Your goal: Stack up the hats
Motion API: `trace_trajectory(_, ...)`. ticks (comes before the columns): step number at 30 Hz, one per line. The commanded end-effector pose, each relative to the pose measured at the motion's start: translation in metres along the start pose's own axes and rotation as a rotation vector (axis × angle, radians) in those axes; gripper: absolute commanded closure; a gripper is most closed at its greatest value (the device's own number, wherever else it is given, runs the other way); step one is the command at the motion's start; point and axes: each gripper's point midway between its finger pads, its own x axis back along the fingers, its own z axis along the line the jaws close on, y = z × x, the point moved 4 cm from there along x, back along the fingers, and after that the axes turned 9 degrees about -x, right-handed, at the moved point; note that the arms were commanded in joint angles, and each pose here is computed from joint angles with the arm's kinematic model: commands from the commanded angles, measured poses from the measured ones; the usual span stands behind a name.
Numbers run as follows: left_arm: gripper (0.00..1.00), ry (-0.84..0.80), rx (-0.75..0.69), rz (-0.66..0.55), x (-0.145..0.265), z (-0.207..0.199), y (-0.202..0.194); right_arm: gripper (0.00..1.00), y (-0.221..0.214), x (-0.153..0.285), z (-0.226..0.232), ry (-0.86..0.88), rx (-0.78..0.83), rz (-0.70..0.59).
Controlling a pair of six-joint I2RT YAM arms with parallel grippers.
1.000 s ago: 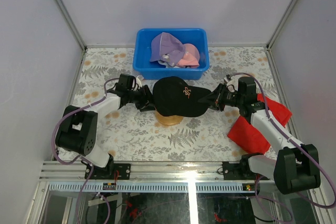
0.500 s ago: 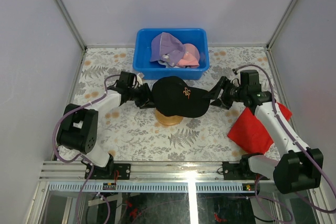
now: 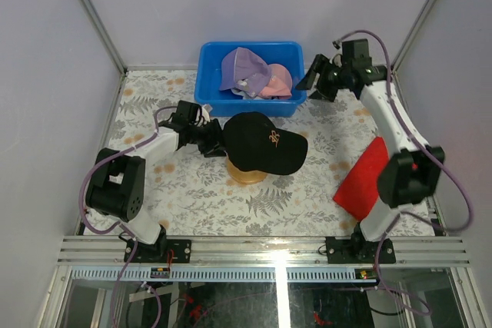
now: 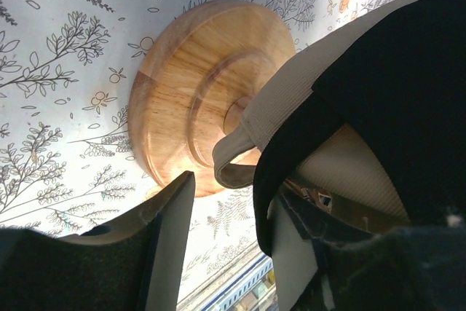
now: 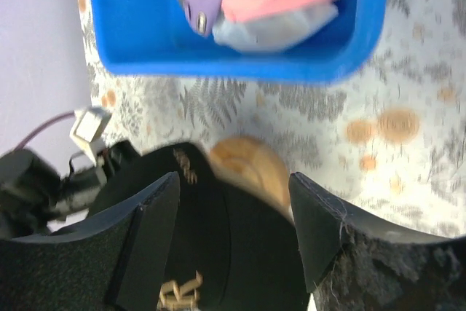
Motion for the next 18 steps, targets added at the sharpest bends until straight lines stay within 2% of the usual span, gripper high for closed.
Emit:
trace_trajectory(1, 0.56, 0.018, 0.001, -0.019, 0.003, -0.007, 0.011, 0.31, 0.043, -0.036, 0.019, 0.023, 0.079, -0.012)
trace_trajectory(9, 0.47, 0.002, 0.048, -0.087, 0.017, -0.028, 0.029, 0.31, 0.090, -0.127, 0.030, 0.115, 0.066, 0.036)
trace_trajectory(18, 0.43, 0.005, 0.094, -0.114, 0.020, -0.036, 0.042, 0.31, 0.087, -0.193, 0.029, 0.238, 0.028, 0.081)
